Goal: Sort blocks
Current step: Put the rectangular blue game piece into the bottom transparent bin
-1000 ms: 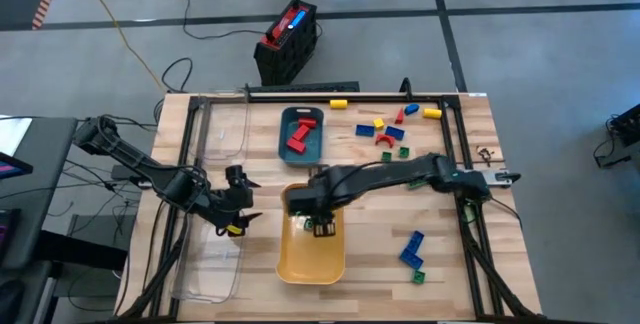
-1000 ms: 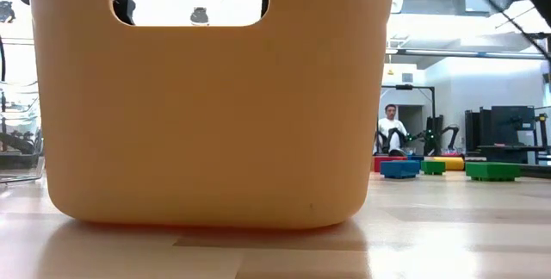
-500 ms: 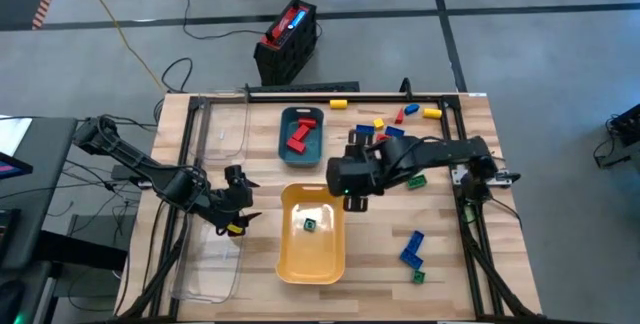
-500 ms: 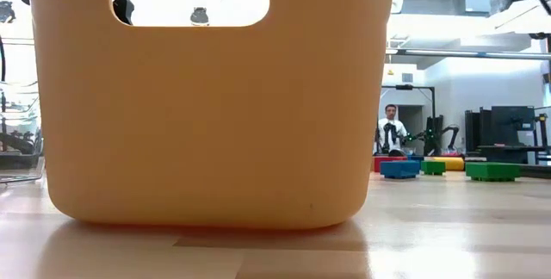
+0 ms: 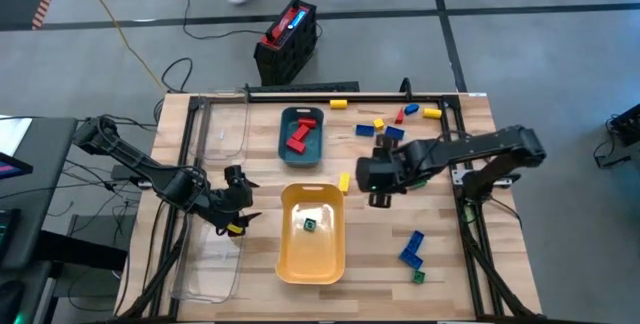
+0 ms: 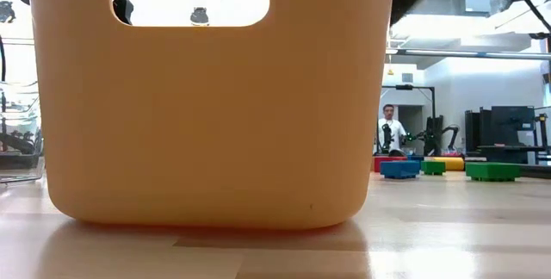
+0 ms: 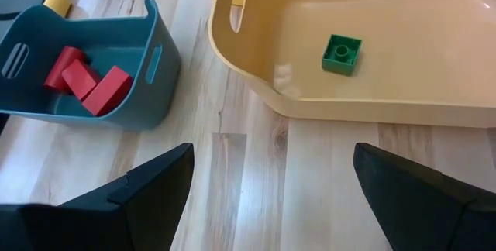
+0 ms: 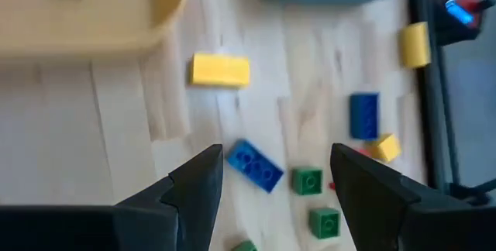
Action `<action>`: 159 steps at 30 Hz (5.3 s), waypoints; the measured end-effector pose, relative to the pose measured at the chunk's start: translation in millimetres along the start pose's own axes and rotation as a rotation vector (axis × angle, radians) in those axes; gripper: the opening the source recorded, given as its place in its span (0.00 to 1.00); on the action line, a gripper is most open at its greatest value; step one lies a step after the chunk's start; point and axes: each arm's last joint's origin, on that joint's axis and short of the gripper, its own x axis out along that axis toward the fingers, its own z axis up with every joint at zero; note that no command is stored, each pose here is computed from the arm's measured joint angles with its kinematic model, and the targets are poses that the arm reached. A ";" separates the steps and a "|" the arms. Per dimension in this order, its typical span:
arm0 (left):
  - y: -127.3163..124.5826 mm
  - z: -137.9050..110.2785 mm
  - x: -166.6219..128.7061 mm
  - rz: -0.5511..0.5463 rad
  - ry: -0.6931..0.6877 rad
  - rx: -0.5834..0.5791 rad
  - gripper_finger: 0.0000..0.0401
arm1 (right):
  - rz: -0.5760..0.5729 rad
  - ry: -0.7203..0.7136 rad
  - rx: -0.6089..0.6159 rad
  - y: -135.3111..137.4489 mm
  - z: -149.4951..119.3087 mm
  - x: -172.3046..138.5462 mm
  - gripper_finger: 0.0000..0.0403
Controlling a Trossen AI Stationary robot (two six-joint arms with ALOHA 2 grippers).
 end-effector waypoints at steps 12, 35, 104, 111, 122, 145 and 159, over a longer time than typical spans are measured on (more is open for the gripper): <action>0.0 -0.1 0.0 0.000 0.000 -0.033 0.87 | 0.120 0.178 -0.184 -13.7 -32.8 75.5 0.62; 0.6 -1.8 0.0 0.003 0.018 -0.068 0.87 | 0.206 0.507 -0.542 -8.1 -38.0 165.5 0.62; -6.3 58.2 -16.7 0.198 -0.431 0.644 0.87 | 0.422 -0.452 0.031 6.7 69.2 -13.8 0.21; -15.7 61.0 -4.2 0.344 -0.384 0.650 0.84 | 0.466 -0.626 0.024 21.6 84.0 -23.1 0.21; -14.8 71.4 4.4 0.247 -0.492 0.267 0.81 | 0.264 -0.607 -0.035 30.0 80.1 -22.2 0.21; -27.2 57.7 2.6 0.117 -0.852 0.168 0.76 | 0.083 -0.888 -0.074 68.2 72.4 -0.2 0.21; -35.3 61.8 10.7 0.090 -0.931 0.173 0.76 | 0.035 -1.011 -0.108 74.6 70.1 -0.3 0.21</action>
